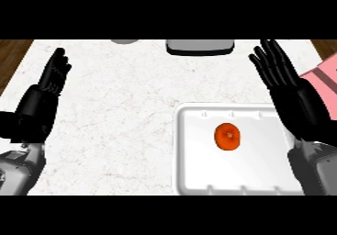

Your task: Pick the squash from the tray and place it in the cardboard box

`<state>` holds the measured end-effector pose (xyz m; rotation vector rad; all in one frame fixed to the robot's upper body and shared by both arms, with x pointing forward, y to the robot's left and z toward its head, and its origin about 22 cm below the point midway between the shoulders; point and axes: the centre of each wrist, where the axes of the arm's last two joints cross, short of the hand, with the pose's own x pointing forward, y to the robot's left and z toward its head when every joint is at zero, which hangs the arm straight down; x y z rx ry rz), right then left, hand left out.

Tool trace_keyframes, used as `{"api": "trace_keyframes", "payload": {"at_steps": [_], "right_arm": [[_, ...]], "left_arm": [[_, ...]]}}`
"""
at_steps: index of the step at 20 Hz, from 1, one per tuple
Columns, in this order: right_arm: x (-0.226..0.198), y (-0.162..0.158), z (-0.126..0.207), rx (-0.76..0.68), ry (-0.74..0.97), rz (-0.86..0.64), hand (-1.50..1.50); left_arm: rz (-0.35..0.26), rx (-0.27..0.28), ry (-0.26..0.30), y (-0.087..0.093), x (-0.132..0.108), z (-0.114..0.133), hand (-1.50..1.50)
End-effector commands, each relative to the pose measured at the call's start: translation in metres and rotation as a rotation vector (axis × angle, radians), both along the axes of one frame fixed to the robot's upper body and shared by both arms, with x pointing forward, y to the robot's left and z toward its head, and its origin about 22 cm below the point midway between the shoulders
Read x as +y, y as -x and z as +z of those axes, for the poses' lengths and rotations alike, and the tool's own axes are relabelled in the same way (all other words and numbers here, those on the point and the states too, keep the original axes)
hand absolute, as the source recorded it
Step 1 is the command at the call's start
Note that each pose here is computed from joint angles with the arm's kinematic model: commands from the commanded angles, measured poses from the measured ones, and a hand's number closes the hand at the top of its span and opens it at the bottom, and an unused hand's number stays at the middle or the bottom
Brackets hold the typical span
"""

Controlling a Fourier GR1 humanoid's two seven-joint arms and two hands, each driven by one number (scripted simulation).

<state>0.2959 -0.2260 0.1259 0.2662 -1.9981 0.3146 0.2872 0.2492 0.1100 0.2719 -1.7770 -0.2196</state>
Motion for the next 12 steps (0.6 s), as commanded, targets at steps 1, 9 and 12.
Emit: {"api": "trace_keyframes", "payload": {"at_steps": [1,9,12], "right_arm": [[-0.019,-0.009,0.004,-0.020,0.009,-0.011,-1.50],[-0.144,-0.012,0.060,-0.081,0.455,-0.052,-1.50],[-0.144,-0.018,0.019,-0.180,0.464,0.028,-1.50]], "left_arm": [[-0.043,-0.006,-0.044,0.004,-0.002,-0.008,0.00],[-0.266,0.042,-0.117,0.008,0.010,-0.020,0.00],[-0.276,0.046,-0.125,0.001,0.009,-0.027,0.00]]}}
